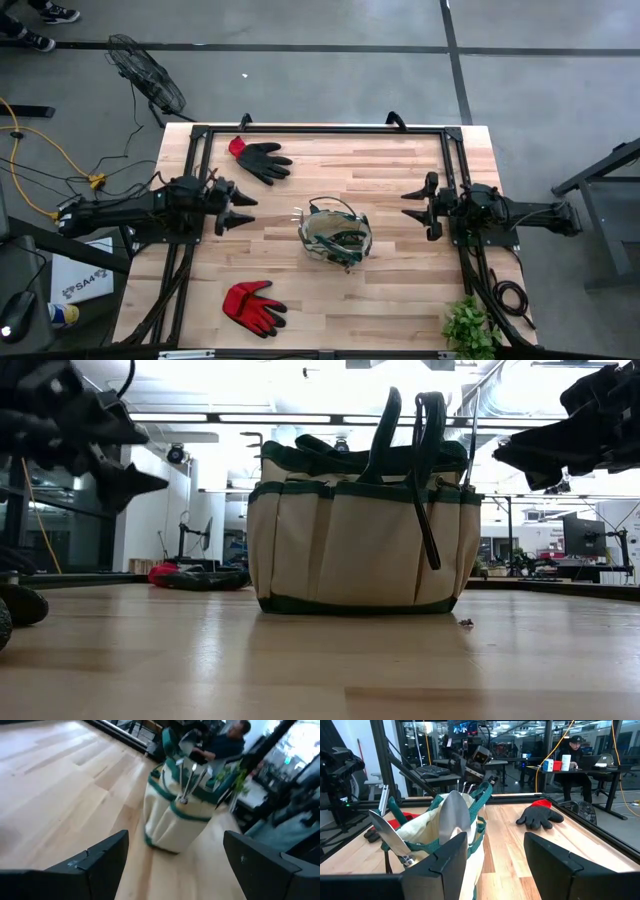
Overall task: Pick & Place Garden tools in Gardening bag
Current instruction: Put the red glove into the gardening bag
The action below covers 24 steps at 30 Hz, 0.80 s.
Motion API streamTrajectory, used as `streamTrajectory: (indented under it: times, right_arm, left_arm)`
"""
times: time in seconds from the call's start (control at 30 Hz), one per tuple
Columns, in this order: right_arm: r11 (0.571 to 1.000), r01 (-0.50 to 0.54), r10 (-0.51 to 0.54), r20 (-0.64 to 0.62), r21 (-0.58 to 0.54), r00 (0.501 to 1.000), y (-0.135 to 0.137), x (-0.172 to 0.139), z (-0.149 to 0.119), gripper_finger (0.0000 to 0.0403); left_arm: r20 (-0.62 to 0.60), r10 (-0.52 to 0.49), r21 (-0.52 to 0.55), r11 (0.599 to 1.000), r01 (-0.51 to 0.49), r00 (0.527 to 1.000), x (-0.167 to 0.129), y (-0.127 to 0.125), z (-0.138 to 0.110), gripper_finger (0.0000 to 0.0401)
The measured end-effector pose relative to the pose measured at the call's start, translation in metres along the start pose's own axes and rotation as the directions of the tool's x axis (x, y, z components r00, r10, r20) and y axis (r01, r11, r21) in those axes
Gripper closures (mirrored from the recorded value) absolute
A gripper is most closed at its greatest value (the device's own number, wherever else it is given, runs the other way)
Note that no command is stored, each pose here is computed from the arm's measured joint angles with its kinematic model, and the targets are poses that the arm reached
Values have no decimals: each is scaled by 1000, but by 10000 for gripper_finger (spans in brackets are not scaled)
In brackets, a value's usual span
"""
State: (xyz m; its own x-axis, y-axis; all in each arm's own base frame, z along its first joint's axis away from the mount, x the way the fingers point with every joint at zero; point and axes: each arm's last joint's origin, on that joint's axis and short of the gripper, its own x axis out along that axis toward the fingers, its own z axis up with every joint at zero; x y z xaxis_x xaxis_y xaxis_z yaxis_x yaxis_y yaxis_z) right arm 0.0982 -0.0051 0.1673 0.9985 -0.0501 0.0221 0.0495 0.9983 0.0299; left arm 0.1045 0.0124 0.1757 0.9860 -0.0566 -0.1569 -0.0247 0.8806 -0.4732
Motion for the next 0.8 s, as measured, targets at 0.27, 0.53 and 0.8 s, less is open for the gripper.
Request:
streamTrajectory:
  times: [0.27,0.53,0.8]
  right_arm:
    - [1000,0,0,1,0,1000,0,0,0,214]
    - [1000,-1,1,1,0,1000,0,0,0,214]
    - [1000,0,0,1,0,1000,0,0,0,214]
  left_arm:
    - [-65,6,-185,983,-18,998,0,-17,29,82]
    - [-224,151,-182,964,-194,963,11,-34,68,82]
    - [-336,461,-140,838,-528,821,31,-33,102,82]
